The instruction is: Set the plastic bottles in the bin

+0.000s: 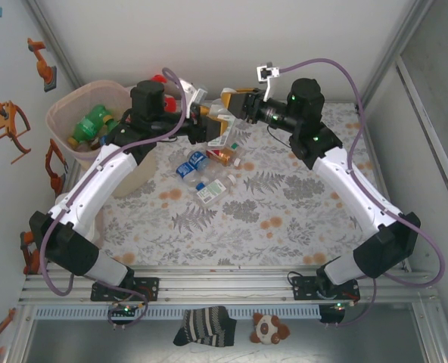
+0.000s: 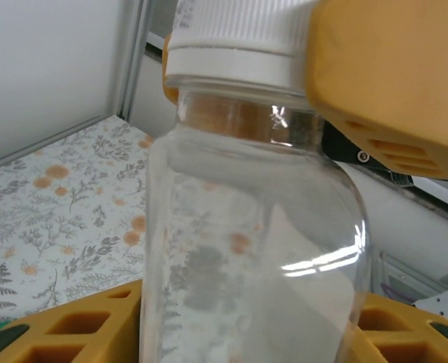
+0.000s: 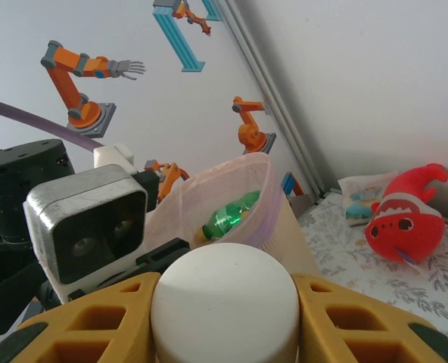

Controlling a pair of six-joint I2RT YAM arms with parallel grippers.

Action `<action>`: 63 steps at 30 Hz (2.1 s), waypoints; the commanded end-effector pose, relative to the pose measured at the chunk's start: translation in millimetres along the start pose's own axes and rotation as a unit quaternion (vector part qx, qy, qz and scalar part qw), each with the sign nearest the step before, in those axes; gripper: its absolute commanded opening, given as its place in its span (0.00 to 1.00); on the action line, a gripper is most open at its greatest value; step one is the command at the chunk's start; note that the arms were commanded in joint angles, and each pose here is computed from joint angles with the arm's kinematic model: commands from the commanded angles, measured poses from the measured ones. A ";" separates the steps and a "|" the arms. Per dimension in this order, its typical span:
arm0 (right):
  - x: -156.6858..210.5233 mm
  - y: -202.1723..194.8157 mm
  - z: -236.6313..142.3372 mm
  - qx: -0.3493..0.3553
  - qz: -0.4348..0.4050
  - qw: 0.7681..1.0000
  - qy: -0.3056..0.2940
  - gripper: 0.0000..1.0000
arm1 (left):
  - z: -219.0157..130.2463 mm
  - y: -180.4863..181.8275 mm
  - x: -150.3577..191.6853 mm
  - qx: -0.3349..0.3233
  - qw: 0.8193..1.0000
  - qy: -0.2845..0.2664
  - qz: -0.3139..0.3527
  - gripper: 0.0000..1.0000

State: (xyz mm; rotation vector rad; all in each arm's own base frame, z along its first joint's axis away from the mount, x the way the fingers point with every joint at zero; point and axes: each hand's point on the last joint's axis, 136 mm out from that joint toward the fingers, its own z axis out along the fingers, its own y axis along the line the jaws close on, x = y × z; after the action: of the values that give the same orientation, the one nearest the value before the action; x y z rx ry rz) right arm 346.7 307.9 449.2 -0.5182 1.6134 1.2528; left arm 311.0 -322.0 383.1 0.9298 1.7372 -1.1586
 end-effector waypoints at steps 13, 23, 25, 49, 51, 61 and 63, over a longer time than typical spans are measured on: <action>-19.7 21.5 -13.5 0.009 -0.040 0.999 -0.020 0.47 | -18.0 -8.4 -21.3 -0.027 0.999 -0.021 0.042 0.34; -23.3 13.8 -33.2 0.070 -0.069 0.995 -0.029 0.59 | -75.0 35.7 -36.8 -0.170 0.983 -0.064 0.004 0.31; -22.9 14.2 -34.3 0.072 -0.071 0.995 -0.027 0.59 | -95.3 48.7 -42.1 -0.204 0.974 -0.092 -0.018 0.28; -13.2 7.1 -34.4 0.085 -0.064 0.994 -0.010 0.59 | -275.2 154.0 -33.3 -0.529 0.795 -0.233 -0.183 0.22; -12.3 5.6 -34.4 0.087 -0.062 0.994 -0.008 0.59 | -288.3 166.6 -25.3 -0.564 0.761 -0.239 -0.213 0.20; -11.9 4.5 -35.0 0.091 -0.059 0.994 -0.007 0.59 | -286.4 213.1 2.4 -0.607 0.705 -0.203 -0.307 0.13; -12.1 4.7 -35.7 0.092 -0.059 0.994 -0.007 0.59 | -281.5 222.4 7.1 -0.607 0.702 -0.190 -0.319 0.13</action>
State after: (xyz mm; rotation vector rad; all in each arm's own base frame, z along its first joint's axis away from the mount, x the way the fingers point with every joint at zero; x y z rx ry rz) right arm 336.1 277.5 453.0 -0.4742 1.6648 1.0236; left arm 440.1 6.1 369.8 -0.6505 1.9369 -0.2615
